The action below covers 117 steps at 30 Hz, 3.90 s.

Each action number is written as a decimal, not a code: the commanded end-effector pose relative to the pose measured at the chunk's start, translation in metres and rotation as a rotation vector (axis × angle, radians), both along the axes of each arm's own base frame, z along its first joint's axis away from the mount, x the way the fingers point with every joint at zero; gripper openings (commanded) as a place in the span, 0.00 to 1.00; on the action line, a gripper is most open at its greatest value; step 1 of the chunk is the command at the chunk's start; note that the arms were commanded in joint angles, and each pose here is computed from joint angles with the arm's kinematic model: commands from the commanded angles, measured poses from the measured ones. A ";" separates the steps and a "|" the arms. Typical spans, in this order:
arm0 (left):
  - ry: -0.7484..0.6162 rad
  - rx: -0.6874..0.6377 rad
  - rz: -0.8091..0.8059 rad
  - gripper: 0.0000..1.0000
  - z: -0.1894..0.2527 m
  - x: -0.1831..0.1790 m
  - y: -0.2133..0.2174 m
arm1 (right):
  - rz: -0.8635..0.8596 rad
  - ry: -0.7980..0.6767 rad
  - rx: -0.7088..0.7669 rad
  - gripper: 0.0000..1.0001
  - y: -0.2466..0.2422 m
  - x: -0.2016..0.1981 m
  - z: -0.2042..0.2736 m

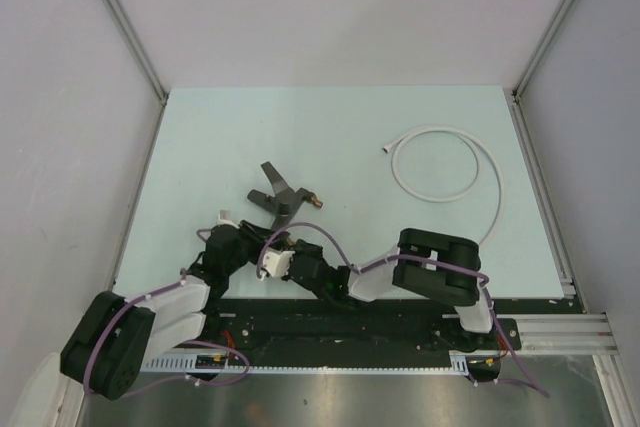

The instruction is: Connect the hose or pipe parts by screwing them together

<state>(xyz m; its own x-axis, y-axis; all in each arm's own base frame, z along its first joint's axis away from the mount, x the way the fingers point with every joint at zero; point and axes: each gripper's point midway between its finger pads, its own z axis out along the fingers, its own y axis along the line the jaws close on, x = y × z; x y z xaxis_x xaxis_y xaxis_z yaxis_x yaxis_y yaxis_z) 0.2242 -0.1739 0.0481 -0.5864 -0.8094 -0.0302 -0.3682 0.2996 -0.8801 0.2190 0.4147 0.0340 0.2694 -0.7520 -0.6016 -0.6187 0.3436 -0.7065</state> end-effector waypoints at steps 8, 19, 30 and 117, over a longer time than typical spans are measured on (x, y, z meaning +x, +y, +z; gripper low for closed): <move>-0.173 -0.009 -0.026 0.00 0.031 0.009 -0.004 | 0.378 0.783 0.533 0.00 0.038 -0.008 0.048; -0.281 0.031 0.000 0.00 0.047 0.017 0.002 | 0.502 1.282 0.871 0.00 0.021 0.006 0.081; -0.242 0.030 -0.009 0.00 0.042 0.020 -0.002 | 0.381 1.215 0.805 0.54 0.012 0.012 0.075; -0.150 -0.021 0.018 0.00 0.023 0.005 -0.002 | 0.179 0.943 0.557 0.71 -0.009 0.000 0.030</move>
